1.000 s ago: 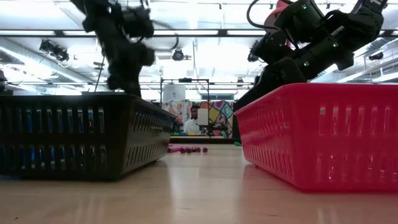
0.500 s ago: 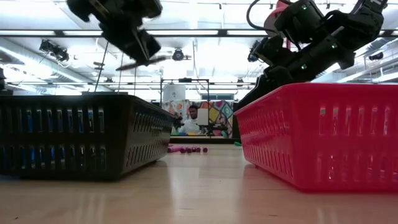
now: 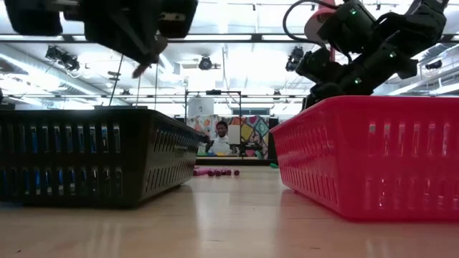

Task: Sort crayons
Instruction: Put the brown crayon into the black basket

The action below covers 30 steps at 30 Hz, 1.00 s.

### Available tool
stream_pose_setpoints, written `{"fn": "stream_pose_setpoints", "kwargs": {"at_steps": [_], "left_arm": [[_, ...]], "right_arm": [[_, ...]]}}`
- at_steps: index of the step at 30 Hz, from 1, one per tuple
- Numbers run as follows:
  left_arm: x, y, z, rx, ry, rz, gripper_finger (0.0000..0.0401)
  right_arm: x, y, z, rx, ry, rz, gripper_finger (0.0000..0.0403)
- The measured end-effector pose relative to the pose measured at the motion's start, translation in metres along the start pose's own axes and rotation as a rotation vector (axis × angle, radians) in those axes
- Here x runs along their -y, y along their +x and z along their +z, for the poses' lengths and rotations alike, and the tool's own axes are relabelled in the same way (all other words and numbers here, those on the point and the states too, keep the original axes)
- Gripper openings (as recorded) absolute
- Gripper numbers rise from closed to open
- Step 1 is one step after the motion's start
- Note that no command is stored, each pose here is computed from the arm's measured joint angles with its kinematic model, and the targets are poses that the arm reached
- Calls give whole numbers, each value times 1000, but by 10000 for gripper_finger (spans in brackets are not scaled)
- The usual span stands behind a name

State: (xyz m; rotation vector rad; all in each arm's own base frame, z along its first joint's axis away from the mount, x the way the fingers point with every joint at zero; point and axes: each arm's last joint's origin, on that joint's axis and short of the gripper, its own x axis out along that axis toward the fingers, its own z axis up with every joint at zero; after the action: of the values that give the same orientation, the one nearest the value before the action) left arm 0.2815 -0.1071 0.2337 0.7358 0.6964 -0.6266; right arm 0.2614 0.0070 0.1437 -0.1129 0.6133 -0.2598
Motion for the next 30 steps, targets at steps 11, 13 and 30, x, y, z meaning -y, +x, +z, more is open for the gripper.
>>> {"fn": "stream_pose_setpoints", "kwargs": {"at_steps": [11, 13, 30], "left_arm": [[35, 49, 8, -125, 358, -14, 43], [40, 53, 8, -142, 406, -28, 50], [34, 40, 9, -320, 206, 278, 154]], "right_arm": [[-10, -4, 0, 7, 0, 9, 144], [-11, -4, 0, 9, -2, 3, 144], [-11, -4, -1, 2, -12, -10, 144]]}}
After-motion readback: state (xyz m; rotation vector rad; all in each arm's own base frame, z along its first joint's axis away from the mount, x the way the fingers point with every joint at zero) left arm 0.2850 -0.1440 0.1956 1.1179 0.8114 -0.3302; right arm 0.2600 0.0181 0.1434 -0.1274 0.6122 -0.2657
